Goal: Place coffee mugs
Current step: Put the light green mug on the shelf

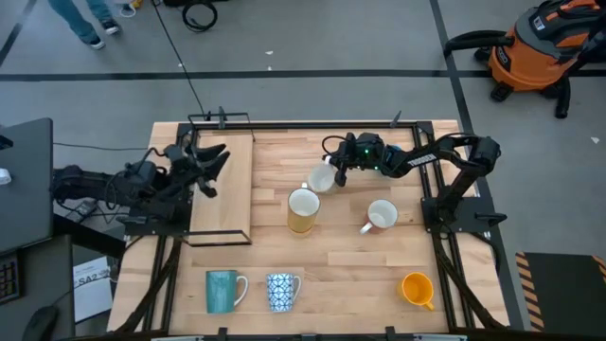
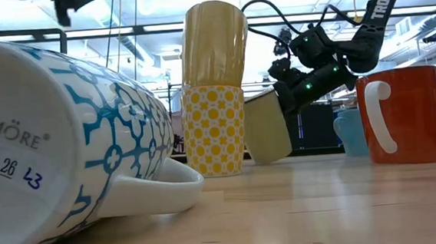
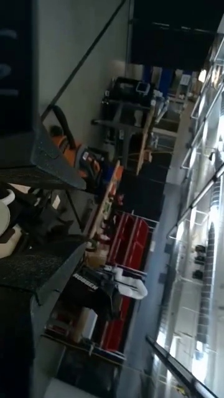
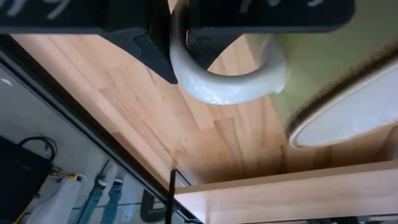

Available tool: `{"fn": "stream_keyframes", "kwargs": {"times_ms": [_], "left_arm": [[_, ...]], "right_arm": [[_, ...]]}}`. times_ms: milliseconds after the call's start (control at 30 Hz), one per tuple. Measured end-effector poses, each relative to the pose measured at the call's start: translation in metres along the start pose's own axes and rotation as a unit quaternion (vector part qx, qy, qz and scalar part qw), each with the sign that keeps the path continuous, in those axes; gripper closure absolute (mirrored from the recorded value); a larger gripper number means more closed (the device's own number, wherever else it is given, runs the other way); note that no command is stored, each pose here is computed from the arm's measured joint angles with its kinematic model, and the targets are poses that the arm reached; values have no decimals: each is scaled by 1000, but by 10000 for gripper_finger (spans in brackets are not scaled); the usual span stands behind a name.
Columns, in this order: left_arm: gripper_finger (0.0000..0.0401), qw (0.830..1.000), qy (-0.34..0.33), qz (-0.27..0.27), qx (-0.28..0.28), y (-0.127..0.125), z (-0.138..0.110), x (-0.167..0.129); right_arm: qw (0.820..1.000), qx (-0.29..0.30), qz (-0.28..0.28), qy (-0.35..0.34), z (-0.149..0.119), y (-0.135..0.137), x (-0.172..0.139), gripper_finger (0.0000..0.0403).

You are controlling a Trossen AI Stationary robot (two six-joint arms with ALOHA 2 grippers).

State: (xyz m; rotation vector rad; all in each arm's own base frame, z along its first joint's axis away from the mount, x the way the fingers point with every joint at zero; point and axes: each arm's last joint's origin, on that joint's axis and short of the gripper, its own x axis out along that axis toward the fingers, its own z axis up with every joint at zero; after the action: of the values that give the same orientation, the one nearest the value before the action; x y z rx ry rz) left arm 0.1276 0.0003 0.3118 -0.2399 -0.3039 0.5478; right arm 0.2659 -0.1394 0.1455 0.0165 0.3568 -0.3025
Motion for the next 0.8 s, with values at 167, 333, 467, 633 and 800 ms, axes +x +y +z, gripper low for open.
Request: {"fn": "stream_keyframes", "kwargs": {"times_ms": [167,333,467,633,800], "left_arm": [[252,1000,7,19,8,-18,13,20],[252,999,20,40,22,-27,24,38],[252,996,51,71,15,-24,31,55],[252,991,108,77,-17,-16,35,78],[252,986,148,58,-54,-6,32,105]], "right_arm": [[1000,0,-28,0,0,-2,0,376],[999,-2,-51,-15,4,-3,0,372],[997,-5,-58,-50,10,-4,-1,375],[993,-10,-70,-94,19,-5,-2,373],[986,-6,-121,-115,24,-8,-4,375]]}}
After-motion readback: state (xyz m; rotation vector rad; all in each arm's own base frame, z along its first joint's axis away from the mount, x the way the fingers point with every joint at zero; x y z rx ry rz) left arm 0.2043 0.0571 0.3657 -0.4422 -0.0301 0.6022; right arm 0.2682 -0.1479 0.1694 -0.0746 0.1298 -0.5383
